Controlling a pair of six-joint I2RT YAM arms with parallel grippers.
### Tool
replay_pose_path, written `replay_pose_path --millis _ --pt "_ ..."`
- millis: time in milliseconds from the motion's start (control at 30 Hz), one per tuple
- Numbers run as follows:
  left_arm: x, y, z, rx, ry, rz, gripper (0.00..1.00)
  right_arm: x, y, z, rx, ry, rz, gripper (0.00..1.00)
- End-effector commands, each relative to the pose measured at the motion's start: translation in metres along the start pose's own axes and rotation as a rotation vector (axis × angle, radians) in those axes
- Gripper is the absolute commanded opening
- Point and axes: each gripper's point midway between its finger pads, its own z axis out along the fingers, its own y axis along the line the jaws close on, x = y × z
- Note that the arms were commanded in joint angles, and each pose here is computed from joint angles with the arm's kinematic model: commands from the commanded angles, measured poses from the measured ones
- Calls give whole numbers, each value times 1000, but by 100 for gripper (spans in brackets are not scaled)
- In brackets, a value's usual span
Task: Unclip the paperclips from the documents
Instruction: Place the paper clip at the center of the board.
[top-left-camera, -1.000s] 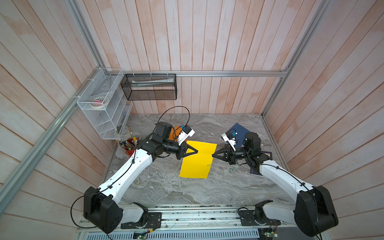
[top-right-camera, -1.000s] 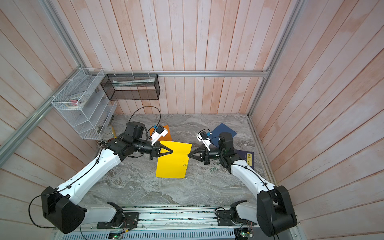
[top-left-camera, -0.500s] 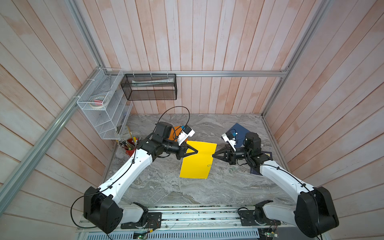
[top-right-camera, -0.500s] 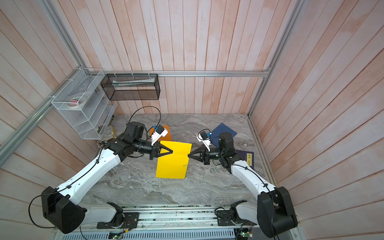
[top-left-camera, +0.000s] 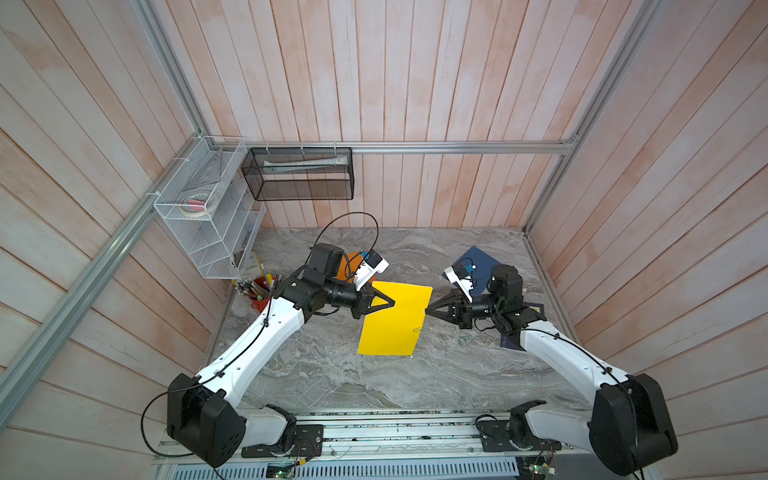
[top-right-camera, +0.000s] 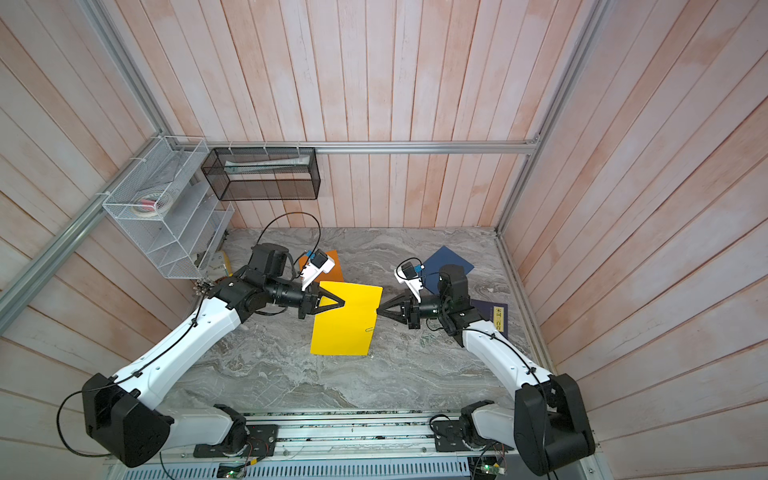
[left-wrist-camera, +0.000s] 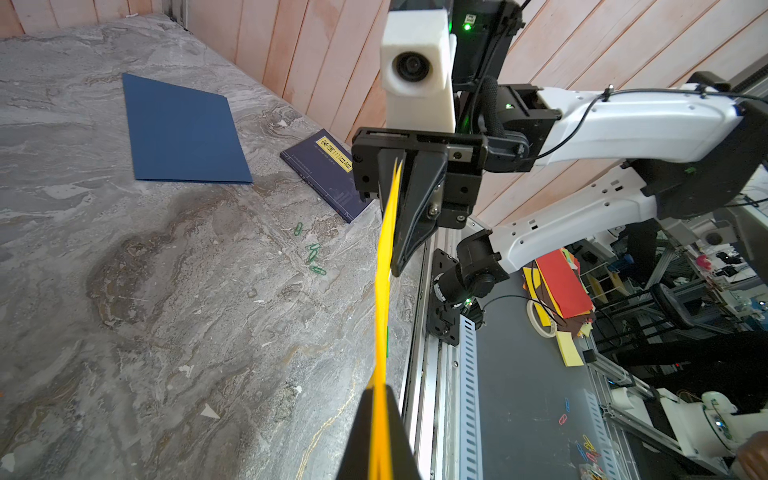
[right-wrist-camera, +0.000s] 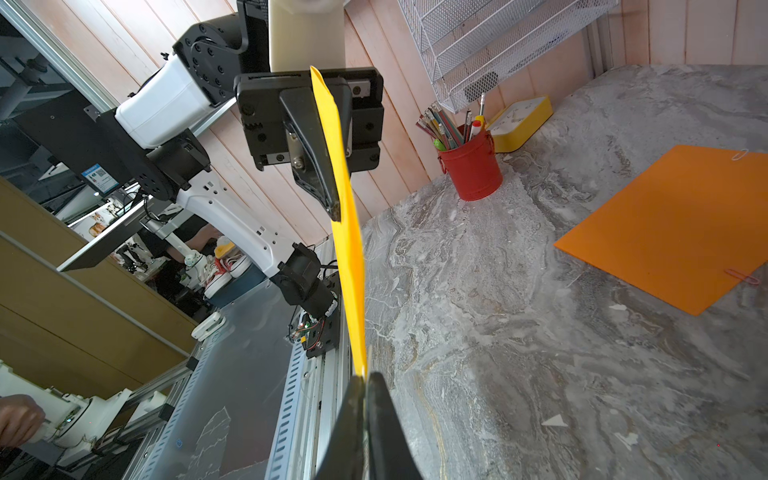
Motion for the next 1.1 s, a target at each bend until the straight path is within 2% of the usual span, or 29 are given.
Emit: replay_pose_path --millis 0,733,867,1067 --pt "-1 -4 -7 -12 -5 20 0 -8 2 -2 14 -11 -29 8" --pt "-4 1 -9 -35 -10 27 0 -4 -22 -23 165 -54 48 4" --pt "-4 3 -10 -41 -10 26 0 -1 -33 -31 225 -68 82 4" --pt "-5 4 -9 -47 -13 29 0 18 -62 -55 406 -116 211 4"
